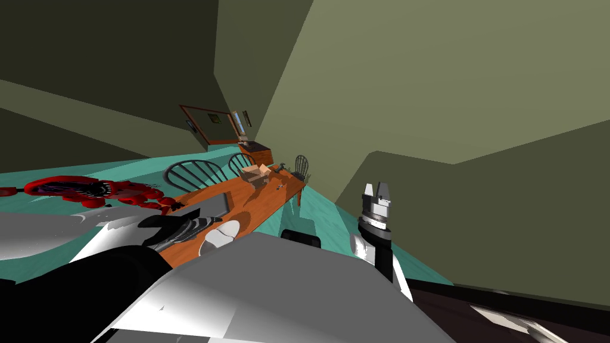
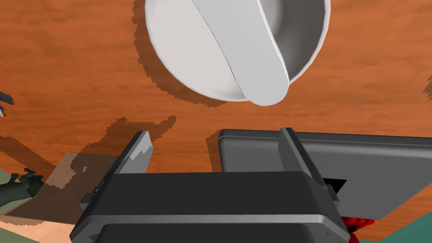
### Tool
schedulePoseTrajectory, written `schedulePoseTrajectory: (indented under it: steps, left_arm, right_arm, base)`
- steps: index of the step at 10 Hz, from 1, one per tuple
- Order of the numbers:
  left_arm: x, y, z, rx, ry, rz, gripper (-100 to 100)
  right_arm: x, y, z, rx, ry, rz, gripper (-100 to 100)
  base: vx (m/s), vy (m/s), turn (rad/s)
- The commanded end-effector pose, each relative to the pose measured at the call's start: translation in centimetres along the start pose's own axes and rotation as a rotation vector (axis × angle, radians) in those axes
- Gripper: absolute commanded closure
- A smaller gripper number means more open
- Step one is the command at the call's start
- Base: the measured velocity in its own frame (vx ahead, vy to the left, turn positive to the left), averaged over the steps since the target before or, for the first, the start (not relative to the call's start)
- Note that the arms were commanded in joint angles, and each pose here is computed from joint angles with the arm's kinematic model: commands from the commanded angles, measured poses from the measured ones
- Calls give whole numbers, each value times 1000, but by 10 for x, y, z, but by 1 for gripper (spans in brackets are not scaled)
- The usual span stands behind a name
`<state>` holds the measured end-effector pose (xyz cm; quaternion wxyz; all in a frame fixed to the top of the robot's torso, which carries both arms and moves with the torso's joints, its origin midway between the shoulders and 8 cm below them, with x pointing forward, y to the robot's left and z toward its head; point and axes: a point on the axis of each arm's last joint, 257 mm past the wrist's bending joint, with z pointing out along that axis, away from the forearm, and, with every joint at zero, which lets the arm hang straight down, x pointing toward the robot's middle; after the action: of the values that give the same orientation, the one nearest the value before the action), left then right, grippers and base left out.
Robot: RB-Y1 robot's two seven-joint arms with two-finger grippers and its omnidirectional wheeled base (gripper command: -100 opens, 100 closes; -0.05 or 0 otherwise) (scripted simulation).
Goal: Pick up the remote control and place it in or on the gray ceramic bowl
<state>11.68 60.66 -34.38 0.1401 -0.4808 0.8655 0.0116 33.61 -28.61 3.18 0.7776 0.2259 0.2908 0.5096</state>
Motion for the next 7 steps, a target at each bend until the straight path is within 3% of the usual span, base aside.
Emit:
schedulePoseTrajectory:
  steps: [1,2,7]
  left_arm:
    - [0,0,0,0,0,0,-100]
    - [0,0,0,0,0,-1,0]
    - [0,0,0,0,0,-1,0]
  right_arm:
    - [0,0,0,0,0,0,0]
    - [0,0,0,0,0,0,0]
    - [0,0,0,0,0,0,0]
  base:
    - [0,0,0]
    - [0,0,0]
    - [0,0,0]
